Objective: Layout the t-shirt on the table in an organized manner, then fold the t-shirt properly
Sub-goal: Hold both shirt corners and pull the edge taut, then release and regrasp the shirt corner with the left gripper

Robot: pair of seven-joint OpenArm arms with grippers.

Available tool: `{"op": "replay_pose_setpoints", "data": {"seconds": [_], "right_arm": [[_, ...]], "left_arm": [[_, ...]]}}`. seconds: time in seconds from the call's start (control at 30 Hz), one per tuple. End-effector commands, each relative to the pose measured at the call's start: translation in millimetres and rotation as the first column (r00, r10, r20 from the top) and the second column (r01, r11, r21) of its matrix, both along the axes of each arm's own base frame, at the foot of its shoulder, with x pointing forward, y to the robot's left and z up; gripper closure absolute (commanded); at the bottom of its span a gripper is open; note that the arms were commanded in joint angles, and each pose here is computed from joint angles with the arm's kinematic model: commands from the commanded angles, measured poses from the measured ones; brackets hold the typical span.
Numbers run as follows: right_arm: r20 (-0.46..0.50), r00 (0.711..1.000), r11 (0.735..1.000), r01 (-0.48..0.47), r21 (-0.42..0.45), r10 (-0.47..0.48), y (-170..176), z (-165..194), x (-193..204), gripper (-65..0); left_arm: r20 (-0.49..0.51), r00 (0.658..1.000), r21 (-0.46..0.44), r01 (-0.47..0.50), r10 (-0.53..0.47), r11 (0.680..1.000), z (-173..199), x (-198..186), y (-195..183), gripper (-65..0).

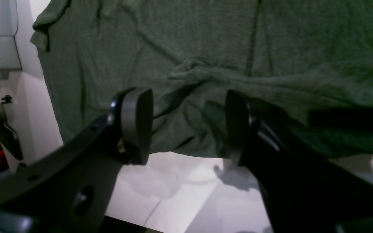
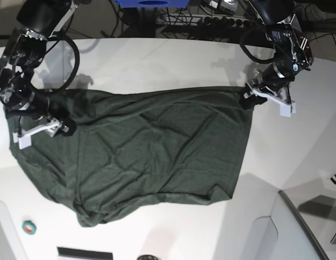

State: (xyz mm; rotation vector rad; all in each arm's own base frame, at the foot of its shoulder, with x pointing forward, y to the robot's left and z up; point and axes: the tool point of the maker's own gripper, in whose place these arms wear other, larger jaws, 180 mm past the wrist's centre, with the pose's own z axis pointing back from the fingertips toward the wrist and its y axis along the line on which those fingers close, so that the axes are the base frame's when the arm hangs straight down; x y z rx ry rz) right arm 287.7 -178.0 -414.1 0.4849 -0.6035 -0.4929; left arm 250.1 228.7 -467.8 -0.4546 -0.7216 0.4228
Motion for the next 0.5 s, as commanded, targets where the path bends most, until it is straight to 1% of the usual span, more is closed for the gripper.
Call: {"op": "replay_pose_setpoints", "data": {"seconds": [0.0,0.03,0.1,0.17,0.23,0.33,0.4,0.47], "right_arm": [[0.066,0.998,1.000,0.003,-0.015,-0.002,-5,16,11,-33.3],[0.085,0.996,0.999,0.028,-0.028,-0.026,-13,21,11,-33.3],[0.119,0.983,0.988,0.144,-0.048,-0.137,-42,26,1,-33.3],[0.133,0.966,0.973,0.228,-0.043,-0.220,-57,26,-10,-33.3],[0.117,0.957,0.961,0.272,-0.045,-0.265,-69,20,-21,-33.3],[0.077,0.940,0.941,0.337,-0.038,-0.334,-87,7,-39,-33.3],[0.053,0.912,0.912,0.408,-0.036,-0.406,-105,0,-56,-33.3],[0.030,0.888,0.887,0.460,-0.027,-0.460,-116,-8,-69,-33.3]], "left_arm": [[0.038,0.999,0.018,-0.006,0.005,1.000,10,6,9,-13.7],[0.030,1.000,0.018,-0.006,0.005,1.000,8,3,9,-12.3],[0.014,1.000,0.050,0.000,-0.001,0.999,8,-8,20,-13.8],[-0.007,1.000,0.075,0.006,-0.006,0.997,7,-21,28,-18.8],[-0.006,1.000,0.084,0.001,0.000,0.996,11,-33,38,-24.8],[0.025,0.999,0.043,-0.026,0.025,0.999,20,-44,47,-32.6],[0.037,0.999,0.028,-0.039,0.038,0.999,25,-49,56,-36.2],[0.045,0.998,0.035,-0.039,0.037,0.999,30,-50,62,-39.8]]}}
